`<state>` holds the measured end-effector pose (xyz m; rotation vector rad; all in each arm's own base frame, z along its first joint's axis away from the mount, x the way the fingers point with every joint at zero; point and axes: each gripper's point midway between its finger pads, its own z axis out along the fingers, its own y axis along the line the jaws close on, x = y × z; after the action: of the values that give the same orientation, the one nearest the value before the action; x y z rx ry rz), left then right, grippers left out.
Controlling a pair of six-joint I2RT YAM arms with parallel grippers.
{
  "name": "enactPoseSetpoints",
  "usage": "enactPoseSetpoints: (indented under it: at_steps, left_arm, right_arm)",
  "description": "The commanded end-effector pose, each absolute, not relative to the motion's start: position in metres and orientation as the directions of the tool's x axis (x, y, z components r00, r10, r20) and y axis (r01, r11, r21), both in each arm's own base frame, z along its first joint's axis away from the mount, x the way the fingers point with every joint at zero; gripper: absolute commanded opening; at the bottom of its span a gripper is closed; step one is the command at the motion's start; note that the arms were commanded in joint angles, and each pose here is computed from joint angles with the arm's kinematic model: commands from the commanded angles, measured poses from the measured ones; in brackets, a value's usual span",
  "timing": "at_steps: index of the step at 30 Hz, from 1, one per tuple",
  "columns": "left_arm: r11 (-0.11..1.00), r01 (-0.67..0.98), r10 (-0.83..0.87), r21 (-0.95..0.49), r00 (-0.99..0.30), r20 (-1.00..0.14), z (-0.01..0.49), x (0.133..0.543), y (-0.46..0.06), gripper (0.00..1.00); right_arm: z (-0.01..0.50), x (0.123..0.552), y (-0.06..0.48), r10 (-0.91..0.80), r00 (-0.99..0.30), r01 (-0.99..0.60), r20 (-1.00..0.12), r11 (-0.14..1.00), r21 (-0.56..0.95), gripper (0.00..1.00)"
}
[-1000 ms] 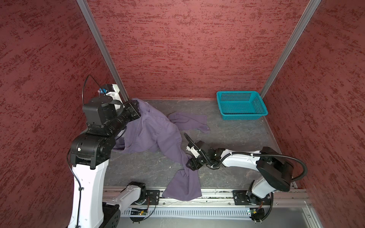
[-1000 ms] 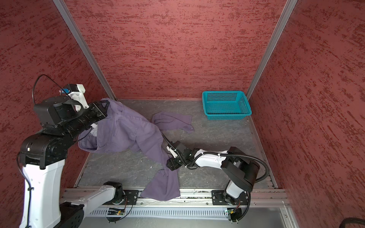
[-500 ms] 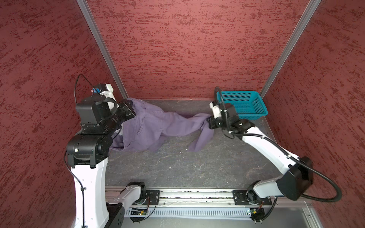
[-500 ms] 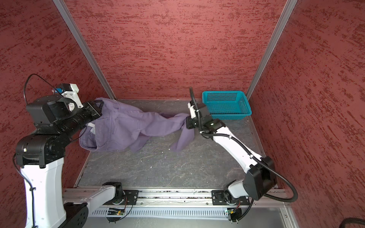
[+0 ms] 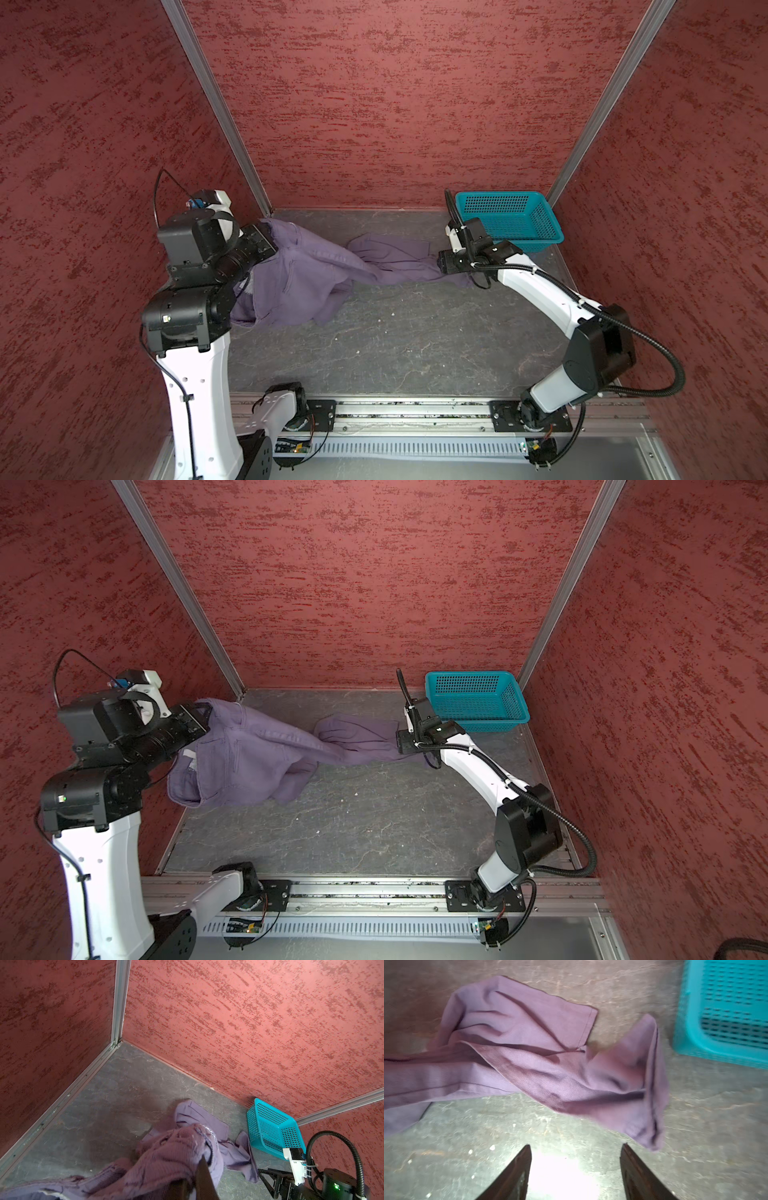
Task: Fold and stack the trousers
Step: Flatten out the trousers at the center of the table.
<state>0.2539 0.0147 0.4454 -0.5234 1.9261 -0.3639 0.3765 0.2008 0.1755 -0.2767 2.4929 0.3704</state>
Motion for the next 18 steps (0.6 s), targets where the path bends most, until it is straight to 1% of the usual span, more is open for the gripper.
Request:
enactPoseSetpoints:
  at_steps: [1,3,5,8,11,13,18]
  left_arm:
    - [0.854,-0.155,-0.519,-0.497,-0.314,-0.795,0.453,0.25,0.015,0.0]
    - [0.839,-0.143,-0.541,-0.525,-0.323,-0.777,0.449,0.252,0.015,0.0]
    - [0.825,-0.145,-0.562,-0.547,-0.323,-0.762,0.446,0.254,0.017,0.0]
    - [0.802,-0.135,-0.591,-0.582,-0.322,-0.74,0.446,0.255,0.017,0.0]
    - [0.797,-0.129,-0.597,-0.59,-0.319,-0.736,0.447,0.255,0.018,0.0]
    - [0.796,-0.143,-0.6,-0.588,-0.313,-0.736,0.446,0.253,0.02,0.0]
    - [0.798,-0.159,-0.6,-0.582,-0.309,-0.738,0.442,0.249,0.022,0.0]
  right_arm:
    - [0.19,0.356,0.232,-0.117,-0.774,-0.382,-0.622,0.871,0.311,0.65]
    - [0.184,0.344,0.247,-0.164,-0.746,-0.443,-0.645,0.846,0.297,0.62]
    - [0.177,0.334,0.261,-0.217,-0.722,-0.493,-0.657,0.828,0.268,0.62]
    - [0.165,0.33,0.276,-0.286,-0.694,-0.539,-0.661,0.815,0.214,0.64]
    - [0.137,0.342,0.269,-0.318,-0.706,-0.504,-0.633,0.853,0.133,0.72]
    - [0.113,0.346,0.262,-0.335,-0.734,-0.473,-0.591,0.876,0.09,0.76]
    - [0.072,0.354,0.254,-0.31,-0.788,-0.41,-0.532,0.909,0.077,0.77]
